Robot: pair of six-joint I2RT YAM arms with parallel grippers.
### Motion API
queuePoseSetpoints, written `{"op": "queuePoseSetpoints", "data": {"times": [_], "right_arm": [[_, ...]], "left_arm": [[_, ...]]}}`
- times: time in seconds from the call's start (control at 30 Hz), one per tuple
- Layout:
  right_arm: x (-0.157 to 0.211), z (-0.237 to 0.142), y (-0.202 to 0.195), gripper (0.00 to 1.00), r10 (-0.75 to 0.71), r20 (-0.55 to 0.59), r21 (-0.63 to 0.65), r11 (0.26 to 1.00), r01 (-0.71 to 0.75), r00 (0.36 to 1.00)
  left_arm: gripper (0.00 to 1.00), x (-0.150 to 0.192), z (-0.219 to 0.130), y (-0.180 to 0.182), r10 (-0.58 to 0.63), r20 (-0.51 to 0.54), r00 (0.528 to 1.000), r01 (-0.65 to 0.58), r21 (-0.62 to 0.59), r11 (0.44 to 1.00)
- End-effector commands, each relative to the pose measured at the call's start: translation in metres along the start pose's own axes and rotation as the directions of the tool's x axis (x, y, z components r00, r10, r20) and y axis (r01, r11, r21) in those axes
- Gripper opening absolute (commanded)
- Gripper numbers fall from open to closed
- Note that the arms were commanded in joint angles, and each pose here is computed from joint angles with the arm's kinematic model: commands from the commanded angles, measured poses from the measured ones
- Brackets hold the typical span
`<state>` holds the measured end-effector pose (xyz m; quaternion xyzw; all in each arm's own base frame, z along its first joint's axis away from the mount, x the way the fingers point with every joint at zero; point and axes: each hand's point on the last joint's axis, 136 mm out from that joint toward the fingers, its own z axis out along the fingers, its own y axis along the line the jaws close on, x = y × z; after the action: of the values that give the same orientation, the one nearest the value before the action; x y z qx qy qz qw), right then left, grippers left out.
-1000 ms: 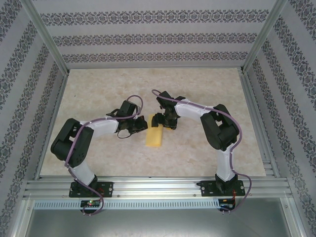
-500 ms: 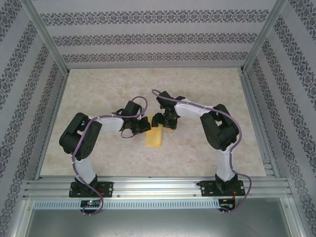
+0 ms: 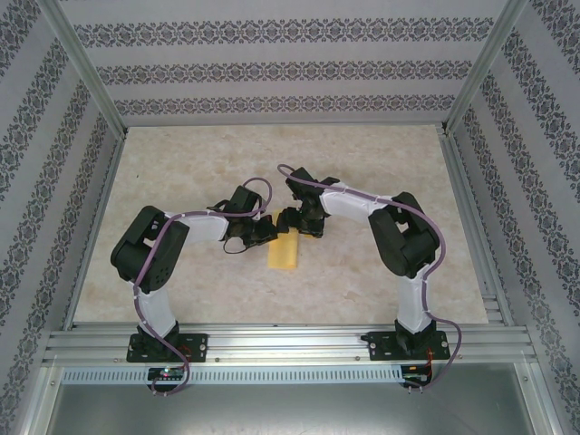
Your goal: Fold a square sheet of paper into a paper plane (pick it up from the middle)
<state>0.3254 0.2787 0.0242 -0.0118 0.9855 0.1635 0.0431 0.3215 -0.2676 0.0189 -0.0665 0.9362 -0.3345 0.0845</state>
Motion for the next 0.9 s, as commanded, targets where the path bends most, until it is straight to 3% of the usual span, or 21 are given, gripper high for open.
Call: {"op": "queuePoseSetpoints", "data": {"times": [0.0,0.13,0.3,0.4,0.67,0.87], "right_arm": [[-0.029,-0.032,-0.007,0.77,0.04,0.173,0.001,0.999,-0.041,0.984],[-0.041,-0.069,0.005,0.73,0.109,0.284,-0.159,0.985,-0.066,0.952],[-0.032,-0.077,0.041,0.39,0.108,0.252,-0.371,0.929,-0.007,0.962],[-0.023,-0.065,0.05,0.24,0.102,0.2,-0.393,0.919,-0.015,0.975],[-0.006,-0.031,0.043,0.14,0.097,0.127,-0.353,0.934,-0.046,0.987],[0.005,-0.017,0.032,0.14,0.09,0.092,-0.336,0.94,-0.054,0.992]], "left_arm": [[0.0,0.015,0.014,0.019,-0.001,-0.032,0.999,-0.001,-0.062,0.998],[0.0,0.016,0.015,0.02,0.0,-0.038,0.999,-0.003,-0.064,0.998],[0.0,0.017,0.016,0.022,0.004,-0.041,0.999,-0.007,-0.074,0.997],[0.0,0.018,0.016,0.024,0.002,-0.042,0.999,-0.005,-0.078,0.997],[0.0,0.018,0.017,0.025,0.003,-0.046,0.999,-0.007,-0.084,0.996],[0.0,0.018,0.018,0.025,0.001,-0.049,0.999,-0.005,-0.086,0.996]]}}
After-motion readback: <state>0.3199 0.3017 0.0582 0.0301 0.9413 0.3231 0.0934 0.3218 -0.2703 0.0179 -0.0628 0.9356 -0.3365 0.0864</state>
